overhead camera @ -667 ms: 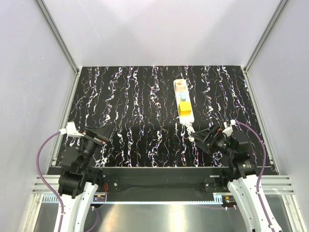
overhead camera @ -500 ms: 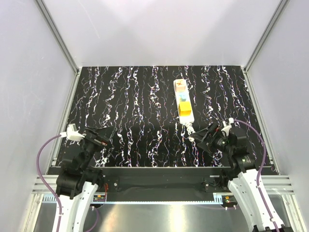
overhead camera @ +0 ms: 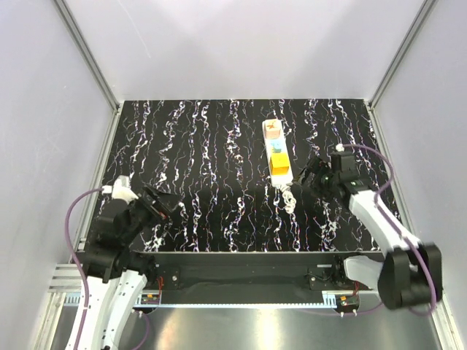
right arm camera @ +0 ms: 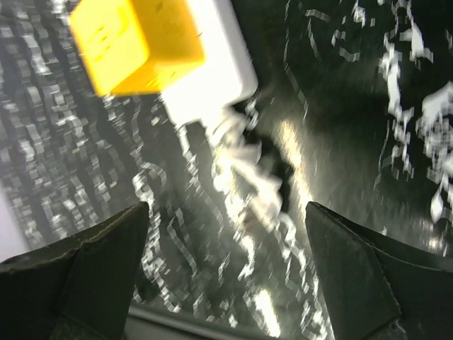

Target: Pull the plug off the socket

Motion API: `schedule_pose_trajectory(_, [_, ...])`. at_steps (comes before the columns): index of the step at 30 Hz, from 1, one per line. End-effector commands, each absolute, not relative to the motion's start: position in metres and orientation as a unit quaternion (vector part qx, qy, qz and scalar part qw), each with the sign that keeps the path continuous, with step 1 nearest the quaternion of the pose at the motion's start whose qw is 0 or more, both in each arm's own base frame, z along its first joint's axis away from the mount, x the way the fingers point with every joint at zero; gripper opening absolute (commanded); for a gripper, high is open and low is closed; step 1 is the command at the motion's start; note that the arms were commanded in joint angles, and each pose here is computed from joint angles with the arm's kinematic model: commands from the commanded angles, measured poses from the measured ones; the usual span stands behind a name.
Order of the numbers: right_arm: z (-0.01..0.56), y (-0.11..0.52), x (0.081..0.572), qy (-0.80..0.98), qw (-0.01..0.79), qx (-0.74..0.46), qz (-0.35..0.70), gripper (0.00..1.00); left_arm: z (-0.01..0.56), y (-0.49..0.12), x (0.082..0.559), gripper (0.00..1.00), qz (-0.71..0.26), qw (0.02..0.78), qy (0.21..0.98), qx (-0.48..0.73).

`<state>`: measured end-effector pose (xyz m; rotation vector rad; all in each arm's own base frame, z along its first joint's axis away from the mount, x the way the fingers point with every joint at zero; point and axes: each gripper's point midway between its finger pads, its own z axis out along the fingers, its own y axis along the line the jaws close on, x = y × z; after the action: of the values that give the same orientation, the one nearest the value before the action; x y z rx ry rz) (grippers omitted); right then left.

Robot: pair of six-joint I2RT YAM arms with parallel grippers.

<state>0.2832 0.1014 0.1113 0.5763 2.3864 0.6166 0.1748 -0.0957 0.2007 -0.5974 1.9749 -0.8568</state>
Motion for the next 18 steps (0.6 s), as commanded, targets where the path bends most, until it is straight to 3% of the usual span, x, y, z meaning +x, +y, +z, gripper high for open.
schedule_pose_trajectory(1, [0.104, 0.098, 0.324, 0.9, 0.333, 0.187, 0.21, 0.94, 0.204, -0.121, 0.164, 0.99, -0.379, 0.394, 0.823, -0.154])
schedule_pose_trajectory(12, [0.051, 0.147, 0.35, 0.928, 0.302, 0.093, 0.198, 0.8, 0.222, -0.139, 0.152, 0.99, -0.422, 0.384, 0.816, -0.089])
schedule_pose_trajectory(18, [0.026, 0.163, 0.337, 0.936, 0.274, 0.089, 0.203, 0.59, 0.222, -0.145, 0.146, 0.95, -0.44, 0.368, 0.815, -0.081])
